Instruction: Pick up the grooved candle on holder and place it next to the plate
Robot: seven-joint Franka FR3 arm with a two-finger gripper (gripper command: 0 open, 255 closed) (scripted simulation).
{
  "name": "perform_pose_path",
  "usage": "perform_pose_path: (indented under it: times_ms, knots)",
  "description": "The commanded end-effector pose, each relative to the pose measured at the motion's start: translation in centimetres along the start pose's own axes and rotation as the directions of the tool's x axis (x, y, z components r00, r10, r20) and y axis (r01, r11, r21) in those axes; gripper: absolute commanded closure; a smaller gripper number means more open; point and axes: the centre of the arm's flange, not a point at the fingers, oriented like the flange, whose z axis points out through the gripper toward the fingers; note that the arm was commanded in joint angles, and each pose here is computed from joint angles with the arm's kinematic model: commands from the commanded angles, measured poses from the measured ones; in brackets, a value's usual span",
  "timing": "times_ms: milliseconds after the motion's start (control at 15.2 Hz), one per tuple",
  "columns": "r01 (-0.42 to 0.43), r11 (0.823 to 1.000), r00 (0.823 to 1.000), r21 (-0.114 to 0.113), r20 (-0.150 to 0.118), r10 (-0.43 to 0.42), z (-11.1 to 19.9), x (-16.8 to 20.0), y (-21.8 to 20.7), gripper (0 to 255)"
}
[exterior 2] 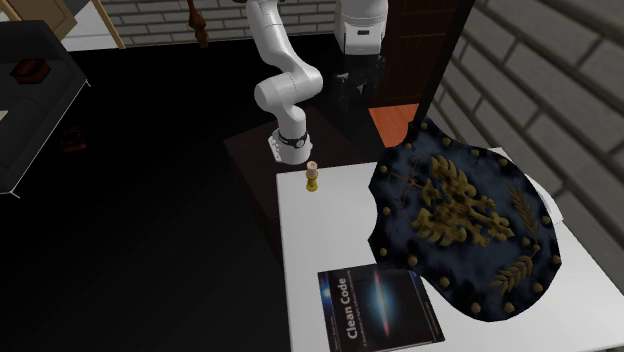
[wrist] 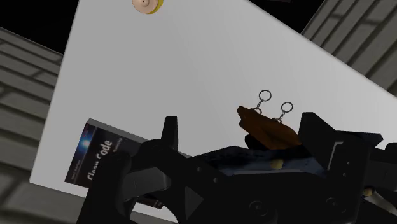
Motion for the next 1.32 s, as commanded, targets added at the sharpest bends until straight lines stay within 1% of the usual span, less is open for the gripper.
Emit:
perform_pose_path:
  times_ms: [0, 594, 1254]
  knots:
    - [0.0, 1.0, 1.0, 0.0, 0.0, 0.0, 0.0, 0.0, 0.0, 0]
    - [0.036, 0.999, 0.998, -0.021, 0.048, -0.035, 10.2, -3.5, 4.1, 0]
    - [0.076, 0.996, 0.992, -0.041, 0.101, -0.072, 21.1, -7.7, 9.0, 0]
